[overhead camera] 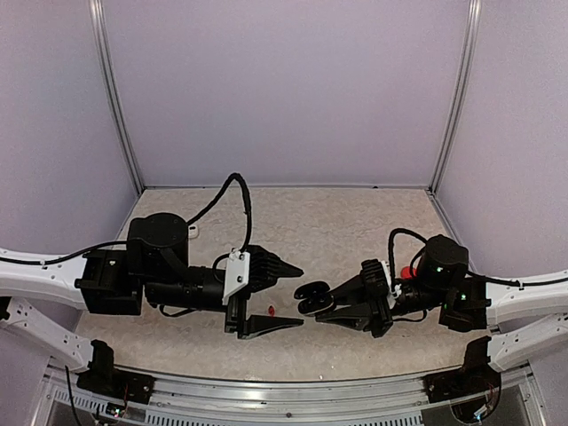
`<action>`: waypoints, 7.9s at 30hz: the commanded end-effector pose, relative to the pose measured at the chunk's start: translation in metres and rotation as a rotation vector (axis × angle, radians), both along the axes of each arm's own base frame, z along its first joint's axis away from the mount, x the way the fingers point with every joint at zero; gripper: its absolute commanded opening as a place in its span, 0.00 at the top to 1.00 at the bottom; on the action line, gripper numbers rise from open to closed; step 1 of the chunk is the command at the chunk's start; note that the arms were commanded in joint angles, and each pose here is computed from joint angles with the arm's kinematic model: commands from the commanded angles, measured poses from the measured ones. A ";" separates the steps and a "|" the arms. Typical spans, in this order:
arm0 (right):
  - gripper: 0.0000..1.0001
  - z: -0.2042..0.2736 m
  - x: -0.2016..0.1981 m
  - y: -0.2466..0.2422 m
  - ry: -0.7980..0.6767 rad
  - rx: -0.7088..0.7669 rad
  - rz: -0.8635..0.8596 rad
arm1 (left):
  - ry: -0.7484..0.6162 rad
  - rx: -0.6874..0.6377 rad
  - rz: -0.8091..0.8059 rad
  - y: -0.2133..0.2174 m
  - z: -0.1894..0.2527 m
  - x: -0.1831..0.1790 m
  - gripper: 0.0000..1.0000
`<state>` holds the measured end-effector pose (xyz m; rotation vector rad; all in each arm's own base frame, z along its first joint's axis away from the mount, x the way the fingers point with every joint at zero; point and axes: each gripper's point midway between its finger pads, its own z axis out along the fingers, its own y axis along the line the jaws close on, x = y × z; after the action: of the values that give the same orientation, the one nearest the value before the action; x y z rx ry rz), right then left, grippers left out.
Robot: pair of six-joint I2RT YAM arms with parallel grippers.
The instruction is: Insert the wireless bluetooth earbuds into the charging case
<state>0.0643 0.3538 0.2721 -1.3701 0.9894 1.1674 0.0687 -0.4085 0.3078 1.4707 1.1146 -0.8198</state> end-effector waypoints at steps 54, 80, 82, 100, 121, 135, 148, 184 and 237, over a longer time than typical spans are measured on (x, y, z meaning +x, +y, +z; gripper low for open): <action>0.96 0.025 0.022 0.013 0.513 0.003 -0.024 | -0.484 0.170 0.209 -0.026 -0.030 0.003 0.51; 0.94 0.022 0.025 0.013 0.459 -0.007 -0.051 | -0.383 0.102 0.252 -0.014 -0.023 0.022 0.51; 0.98 0.022 0.030 0.013 0.469 -0.002 -0.079 | -0.387 0.102 0.274 -0.014 -0.022 0.025 0.44; 1.00 0.028 0.052 0.015 0.673 0.046 -0.181 | -0.460 0.231 0.456 -0.023 -0.049 0.057 0.45; 0.14 0.052 0.079 -0.033 0.470 0.138 -0.397 | -0.122 0.103 0.378 -0.017 -0.045 0.095 0.64; 0.01 0.036 0.138 -0.106 0.419 0.119 -0.733 | 0.354 0.095 0.533 -0.033 -0.095 0.263 0.64; 0.00 0.018 0.152 -0.124 0.452 0.090 -0.837 | 0.642 0.228 0.790 -0.038 -0.215 0.390 0.63; 0.00 0.009 0.150 -0.110 0.425 0.054 -0.765 | 0.642 -0.109 1.186 0.105 -0.118 0.403 0.01; 0.11 -0.146 0.259 -0.256 0.937 -0.166 -1.397 | 0.745 -0.070 1.738 0.298 -0.216 0.435 0.12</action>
<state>0.3289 0.1216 0.1518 -0.0586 2.1110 0.5848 0.5018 -0.1002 0.0465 -0.3272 2.3105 -0.0434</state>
